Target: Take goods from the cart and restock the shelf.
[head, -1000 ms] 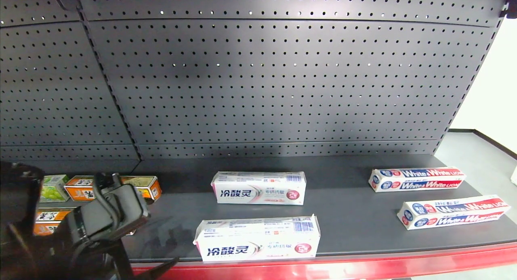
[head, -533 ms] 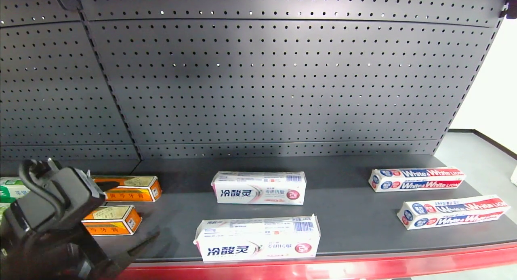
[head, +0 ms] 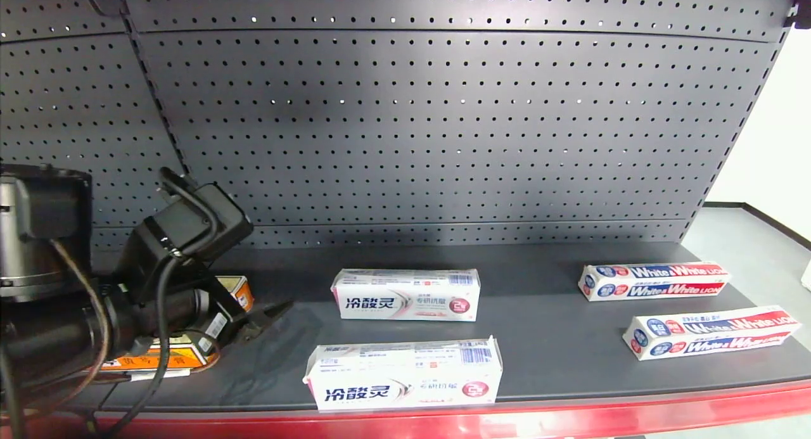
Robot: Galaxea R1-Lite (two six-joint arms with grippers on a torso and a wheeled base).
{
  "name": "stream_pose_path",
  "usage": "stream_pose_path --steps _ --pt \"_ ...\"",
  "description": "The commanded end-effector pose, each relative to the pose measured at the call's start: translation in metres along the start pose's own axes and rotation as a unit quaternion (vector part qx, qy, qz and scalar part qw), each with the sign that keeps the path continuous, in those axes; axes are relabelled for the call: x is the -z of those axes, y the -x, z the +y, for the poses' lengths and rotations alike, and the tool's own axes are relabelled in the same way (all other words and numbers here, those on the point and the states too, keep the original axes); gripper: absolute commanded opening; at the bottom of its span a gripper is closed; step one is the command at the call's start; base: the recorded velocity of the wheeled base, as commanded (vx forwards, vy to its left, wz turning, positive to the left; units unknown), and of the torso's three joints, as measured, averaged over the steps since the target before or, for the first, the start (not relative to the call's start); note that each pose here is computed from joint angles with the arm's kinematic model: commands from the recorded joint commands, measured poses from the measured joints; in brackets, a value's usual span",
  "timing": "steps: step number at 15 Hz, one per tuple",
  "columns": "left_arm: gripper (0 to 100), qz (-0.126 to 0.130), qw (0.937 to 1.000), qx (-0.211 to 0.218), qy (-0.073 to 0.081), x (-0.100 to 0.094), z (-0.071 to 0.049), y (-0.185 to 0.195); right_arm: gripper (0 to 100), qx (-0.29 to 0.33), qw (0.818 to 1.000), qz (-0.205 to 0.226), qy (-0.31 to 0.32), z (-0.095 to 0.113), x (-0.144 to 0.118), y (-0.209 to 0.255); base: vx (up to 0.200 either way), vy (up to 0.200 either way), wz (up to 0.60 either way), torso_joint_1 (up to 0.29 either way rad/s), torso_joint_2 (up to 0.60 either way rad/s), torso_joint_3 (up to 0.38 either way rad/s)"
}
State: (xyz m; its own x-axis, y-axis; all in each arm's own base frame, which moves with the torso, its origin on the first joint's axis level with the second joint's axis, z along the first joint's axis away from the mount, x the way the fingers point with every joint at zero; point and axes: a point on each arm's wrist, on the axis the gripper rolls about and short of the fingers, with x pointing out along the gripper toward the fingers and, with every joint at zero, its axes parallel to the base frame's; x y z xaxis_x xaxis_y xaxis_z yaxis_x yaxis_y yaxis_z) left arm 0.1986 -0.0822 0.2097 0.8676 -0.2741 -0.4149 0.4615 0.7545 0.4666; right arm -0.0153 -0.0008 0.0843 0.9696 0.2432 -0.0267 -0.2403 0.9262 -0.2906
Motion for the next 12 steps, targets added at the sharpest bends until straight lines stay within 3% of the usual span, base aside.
stream_pose_path --steps 1,5,9,12 --pt "100 0.026 0.9996 0.011 -0.002 0.002 -0.002 -0.022 100 0.001 1.000 0.001 -0.001 0.000 0.000 0.000 0.000 0.000 0.00 0.000 0.00 0.000" --pt "100 0.039 0.9990 0.018 -0.009 0.005 -0.004 -0.027 100 0.001 1.000 0.001 -0.001 0.000 0.000 0.000 0.000 0.000 0.00 0.000 0.00 0.000" --pt "100 0.034 0.9991 0.021 -0.012 0.005 -0.006 -0.023 100 0.001 1.000 0.001 -0.001 0.000 0.000 0.000 0.000 0.000 0.00 0.000 0.00 0.000" --pt "100 0.048 0.9982 0.032 -0.014 0.020 -0.015 -0.014 100 0.001 1.000 0.001 -0.002 0.000 0.000 0.000 0.000 0.000 0.00 0.000 0.00 0.000"
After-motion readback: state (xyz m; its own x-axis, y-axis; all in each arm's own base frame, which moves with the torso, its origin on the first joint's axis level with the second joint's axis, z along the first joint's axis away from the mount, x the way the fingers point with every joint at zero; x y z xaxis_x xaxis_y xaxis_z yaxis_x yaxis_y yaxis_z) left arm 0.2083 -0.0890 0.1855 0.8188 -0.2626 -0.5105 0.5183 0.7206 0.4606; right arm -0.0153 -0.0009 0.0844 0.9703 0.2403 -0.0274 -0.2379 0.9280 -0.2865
